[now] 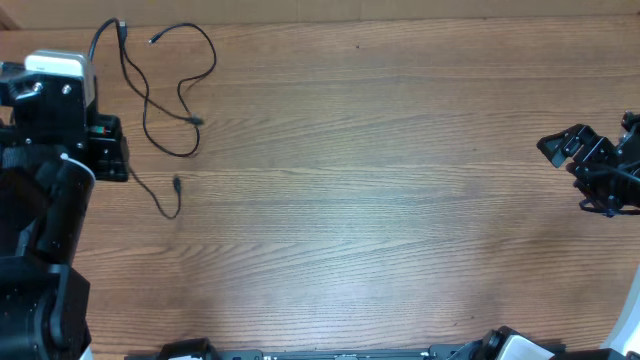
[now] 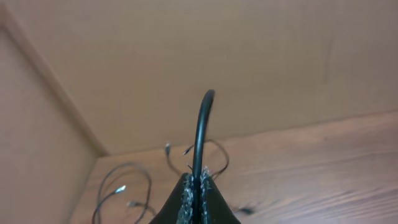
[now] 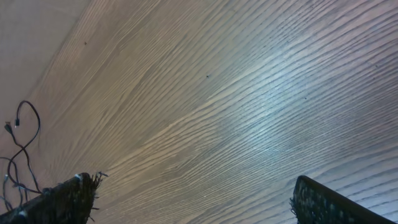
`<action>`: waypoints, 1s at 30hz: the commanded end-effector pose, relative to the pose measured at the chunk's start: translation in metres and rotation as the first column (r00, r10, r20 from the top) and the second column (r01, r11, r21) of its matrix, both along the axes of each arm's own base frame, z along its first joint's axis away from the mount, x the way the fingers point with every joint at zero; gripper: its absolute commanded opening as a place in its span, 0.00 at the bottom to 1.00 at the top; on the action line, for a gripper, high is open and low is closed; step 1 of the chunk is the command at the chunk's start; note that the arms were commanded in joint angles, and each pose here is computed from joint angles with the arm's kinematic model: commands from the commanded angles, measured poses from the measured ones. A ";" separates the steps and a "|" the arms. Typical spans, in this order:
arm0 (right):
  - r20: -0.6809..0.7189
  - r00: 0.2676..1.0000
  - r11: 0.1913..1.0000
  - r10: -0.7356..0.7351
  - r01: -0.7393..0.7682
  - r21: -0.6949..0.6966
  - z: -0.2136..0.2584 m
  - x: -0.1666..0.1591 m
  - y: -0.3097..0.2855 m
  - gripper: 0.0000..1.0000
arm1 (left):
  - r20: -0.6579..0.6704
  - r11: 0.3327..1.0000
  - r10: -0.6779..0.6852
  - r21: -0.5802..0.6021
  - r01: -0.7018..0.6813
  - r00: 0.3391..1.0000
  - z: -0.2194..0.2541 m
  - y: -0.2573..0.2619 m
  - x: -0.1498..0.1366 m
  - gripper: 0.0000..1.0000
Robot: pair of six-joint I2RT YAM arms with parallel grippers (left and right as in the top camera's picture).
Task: Untangle cables
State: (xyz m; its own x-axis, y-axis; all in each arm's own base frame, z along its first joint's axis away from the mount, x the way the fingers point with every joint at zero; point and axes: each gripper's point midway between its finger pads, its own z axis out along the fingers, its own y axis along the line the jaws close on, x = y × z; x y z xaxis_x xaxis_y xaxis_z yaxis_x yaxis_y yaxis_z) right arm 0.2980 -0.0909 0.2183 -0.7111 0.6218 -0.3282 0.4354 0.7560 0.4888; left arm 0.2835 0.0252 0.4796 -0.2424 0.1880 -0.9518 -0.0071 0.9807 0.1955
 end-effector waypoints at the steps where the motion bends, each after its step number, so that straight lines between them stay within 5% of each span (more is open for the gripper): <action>1: 0.031 1.000 1.000 0.004 -0.003 -0.027 0.011 0.001 -0.002 1.00 | -0.032 0.997 0.063 0.041 -0.062 0.998 -0.004 0.020 0.001 0.04; 5: 0.031 1.000 1.000 0.004 -0.003 -0.027 0.011 0.001 -0.002 1.00 | -0.169 0.978 0.196 -0.042 -0.206 0.966 -0.039 0.055 0.002 0.05; 10: 0.031 1.000 1.000 0.004 -0.003 -0.027 0.011 0.001 -0.002 1.00 | -0.314 0.823 0.472 -0.180 -0.539 0.824 -0.078 0.127 -0.009 0.05; 14: 0.031 1.000 1.000 0.004 -0.003 -0.027 0.011 0.001 -0.002 1.00 | -0.378 0.713 0.555 -0.243 -0.658 0.741 -0.096 0.162 -0.018 0.05; 21: 0.031 1.000 1.000 0.004 -0.003 -0.027 0.011 0.001 -0.002 1.00 | -0.485 0.617 0.590 -0.245 -0.748 0.646 -0.132 0.193 -0.012 0.04; 25: 0.031 1.000 1.000 0.004 -0.003 -0.026 0.011 0.001 -0.002 1.00 | -0.573 0.400 0.694 -0.198 -0.895 0.437 -0.165 0.220 -0.026 0.04; 30: 0.031 1.000 1.000 0.004 -0.003 -0.027 0.011 0.001 -0.002 1.00 | -0.653 0.315 0.701 -0.079 -0.946 0.288 -0.198 0.233 -0.036 0.04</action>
